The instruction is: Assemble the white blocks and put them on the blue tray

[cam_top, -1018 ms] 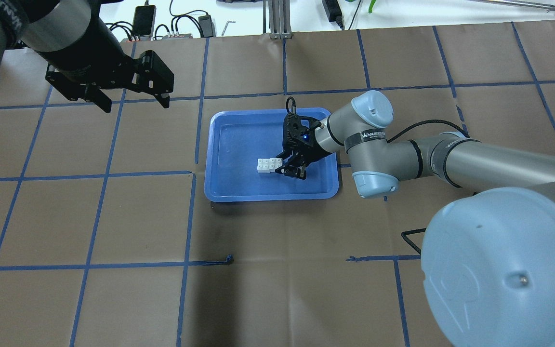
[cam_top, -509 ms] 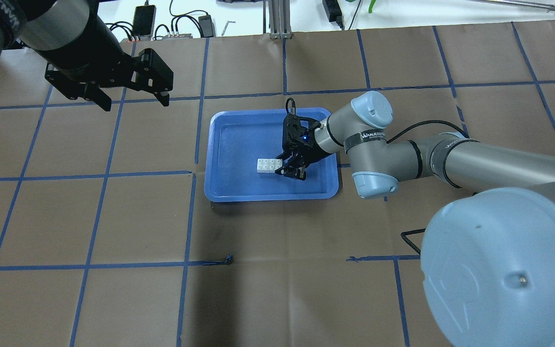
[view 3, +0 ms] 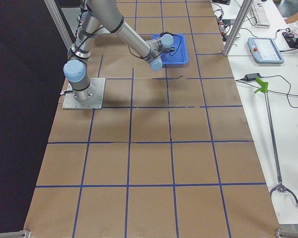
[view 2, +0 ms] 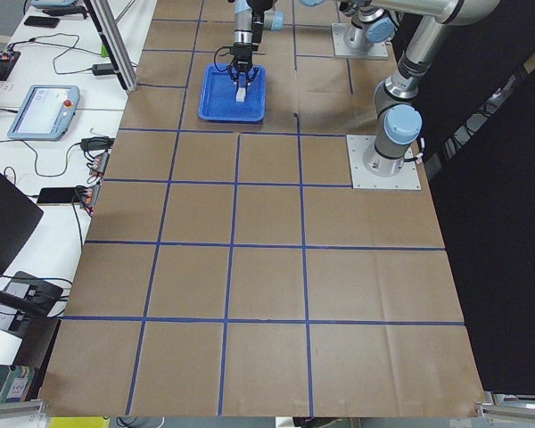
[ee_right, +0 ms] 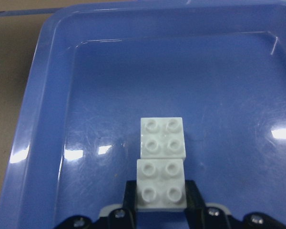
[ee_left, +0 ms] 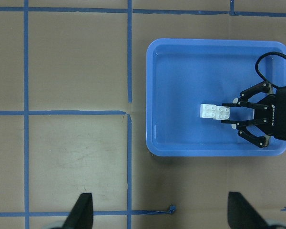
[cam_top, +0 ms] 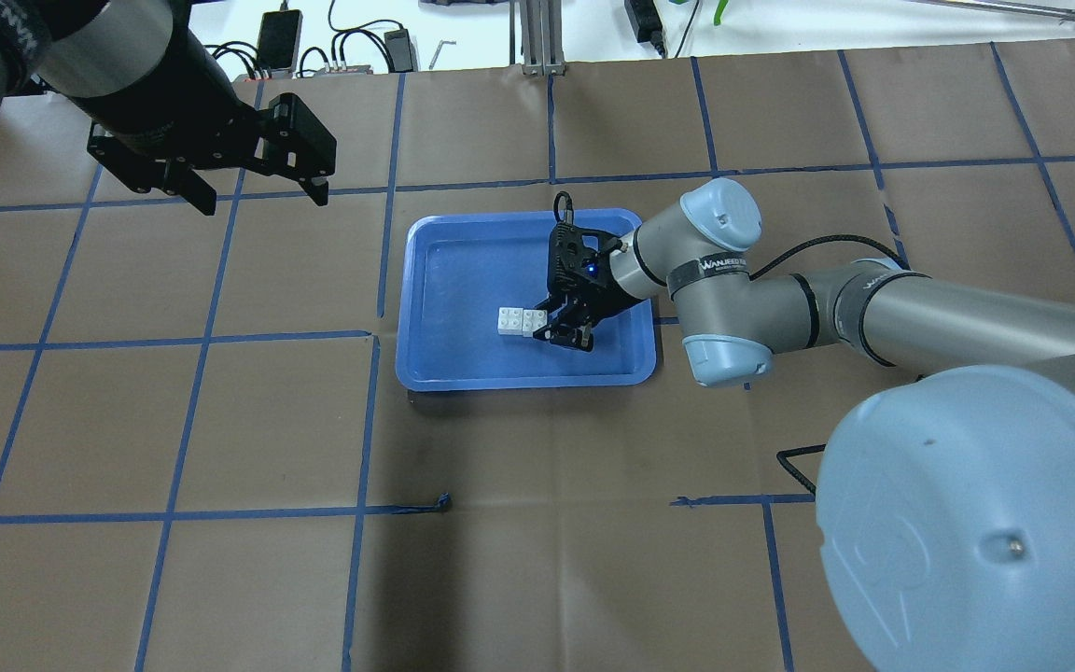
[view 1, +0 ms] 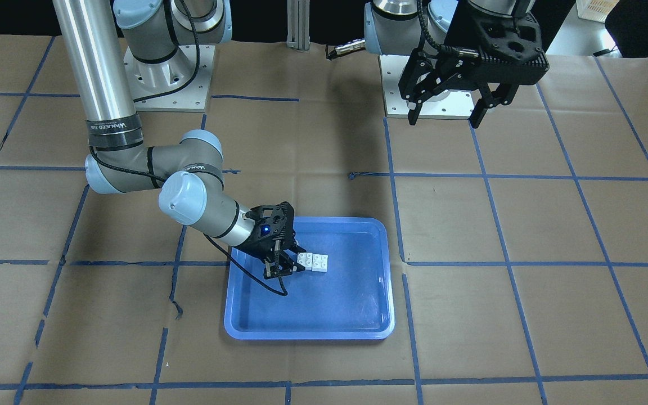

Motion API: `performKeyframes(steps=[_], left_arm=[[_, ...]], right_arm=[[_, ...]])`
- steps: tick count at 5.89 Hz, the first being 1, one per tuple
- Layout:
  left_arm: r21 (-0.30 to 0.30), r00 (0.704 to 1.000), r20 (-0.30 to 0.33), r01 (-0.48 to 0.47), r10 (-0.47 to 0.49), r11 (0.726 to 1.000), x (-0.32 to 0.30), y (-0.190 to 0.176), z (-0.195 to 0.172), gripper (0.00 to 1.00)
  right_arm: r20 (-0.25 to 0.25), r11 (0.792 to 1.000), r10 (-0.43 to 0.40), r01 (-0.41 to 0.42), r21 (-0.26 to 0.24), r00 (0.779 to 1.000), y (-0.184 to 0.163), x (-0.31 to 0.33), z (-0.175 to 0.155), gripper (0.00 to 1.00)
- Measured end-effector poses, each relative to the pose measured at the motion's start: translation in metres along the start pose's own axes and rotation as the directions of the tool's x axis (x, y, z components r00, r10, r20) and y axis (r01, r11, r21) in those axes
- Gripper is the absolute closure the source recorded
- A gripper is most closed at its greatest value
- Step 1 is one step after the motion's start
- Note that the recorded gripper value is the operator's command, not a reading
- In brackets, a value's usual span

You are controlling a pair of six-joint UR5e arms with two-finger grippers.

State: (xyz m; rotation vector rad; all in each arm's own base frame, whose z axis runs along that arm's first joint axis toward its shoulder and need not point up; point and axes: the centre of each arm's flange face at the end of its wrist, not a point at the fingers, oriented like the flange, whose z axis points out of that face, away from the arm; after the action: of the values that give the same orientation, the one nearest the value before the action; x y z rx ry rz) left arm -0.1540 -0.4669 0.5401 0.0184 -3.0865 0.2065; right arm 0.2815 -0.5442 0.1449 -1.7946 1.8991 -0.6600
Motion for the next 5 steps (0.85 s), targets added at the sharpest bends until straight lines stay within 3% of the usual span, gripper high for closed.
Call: performKeyframes(steps=[2, 5], left_arm=[[0.0, 1.0, 0.0, 0.0, 0.0, 1.0, 0.0, 0.0, 0.0, 0.0], [0.0, 1.0, 0.0, 0.0, 0.0, 1.0, 0.0, 0.0, 0.0002, 0.0]], right_arm=[[-0.001, 1.0, -0.001, 0.001, 0.002, 1.0, -0.0003, 0.0, 0.0001, 0.55], [0.001, 1.0, -0.001, 0.001, 0.009, 1.0, -0.0002, 0.0002, 0.0007, 0.53]])
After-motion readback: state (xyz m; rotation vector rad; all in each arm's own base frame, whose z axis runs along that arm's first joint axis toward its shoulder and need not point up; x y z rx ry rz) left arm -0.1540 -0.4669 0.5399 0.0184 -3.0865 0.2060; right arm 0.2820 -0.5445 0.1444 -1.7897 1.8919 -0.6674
